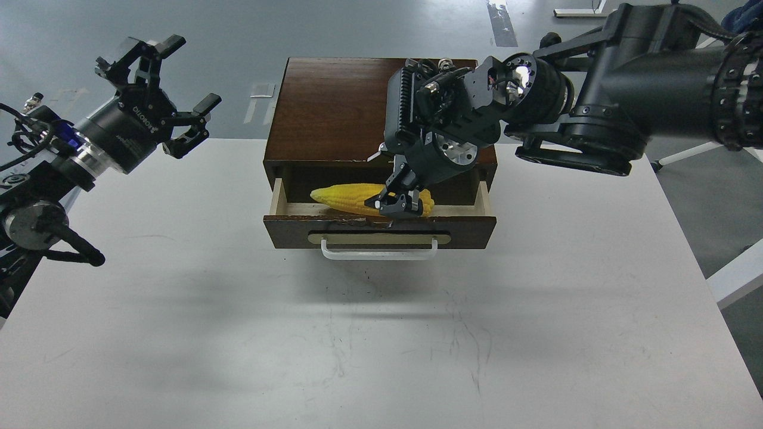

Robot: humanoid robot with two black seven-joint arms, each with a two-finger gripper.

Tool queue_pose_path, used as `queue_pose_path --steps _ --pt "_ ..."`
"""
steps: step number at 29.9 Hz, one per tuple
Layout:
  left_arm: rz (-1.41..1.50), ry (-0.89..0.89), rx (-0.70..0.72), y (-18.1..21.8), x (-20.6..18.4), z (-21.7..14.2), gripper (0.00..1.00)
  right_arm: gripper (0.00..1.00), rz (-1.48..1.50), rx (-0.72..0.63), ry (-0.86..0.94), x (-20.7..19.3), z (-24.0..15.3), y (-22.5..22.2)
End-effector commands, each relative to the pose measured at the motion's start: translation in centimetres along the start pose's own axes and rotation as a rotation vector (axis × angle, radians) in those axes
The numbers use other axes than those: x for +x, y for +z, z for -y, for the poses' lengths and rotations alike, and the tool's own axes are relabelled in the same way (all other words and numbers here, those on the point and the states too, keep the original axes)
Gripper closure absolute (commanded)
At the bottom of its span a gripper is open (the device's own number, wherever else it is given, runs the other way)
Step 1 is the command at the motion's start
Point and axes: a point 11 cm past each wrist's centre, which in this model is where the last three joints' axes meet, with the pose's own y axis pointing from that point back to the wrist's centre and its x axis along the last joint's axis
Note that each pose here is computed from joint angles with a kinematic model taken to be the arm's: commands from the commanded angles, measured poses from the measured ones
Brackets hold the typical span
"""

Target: Put corn in drawer with both arms

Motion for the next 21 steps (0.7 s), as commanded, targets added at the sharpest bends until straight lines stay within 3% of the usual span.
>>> queue_pose_path --steps 1,5,9,16,21 --pt "0.0 0.0 -0.002 0.0 0.0 0.0 0.02 0.29 0.0 -0.007 0.022 0.7 -0.3 0.2" --pt "0.0 0.003 -0.012 0.3 0.1 0.1 0.02 0.24 0.049 -0.025 0.079 1.7 -1.0 0.8" --pt "0.0 0.003 -0.014 0.4 0.1 0.1 0.02 0.05 0.288 -0.062 0.257 3.4 -3.3 2.5" --pt "-0.003 0.002 -0.016 0.3 0.0 0.1 0.02 0.04 0.794 -0.111 0.574 2.4 -7.2 6.1" --pt "-0.005 0.004 -0.018 0.2 0.0 0.0 0.02 0.04 1.286 -0.125 0.878 -3.3 -9.2 8.2"
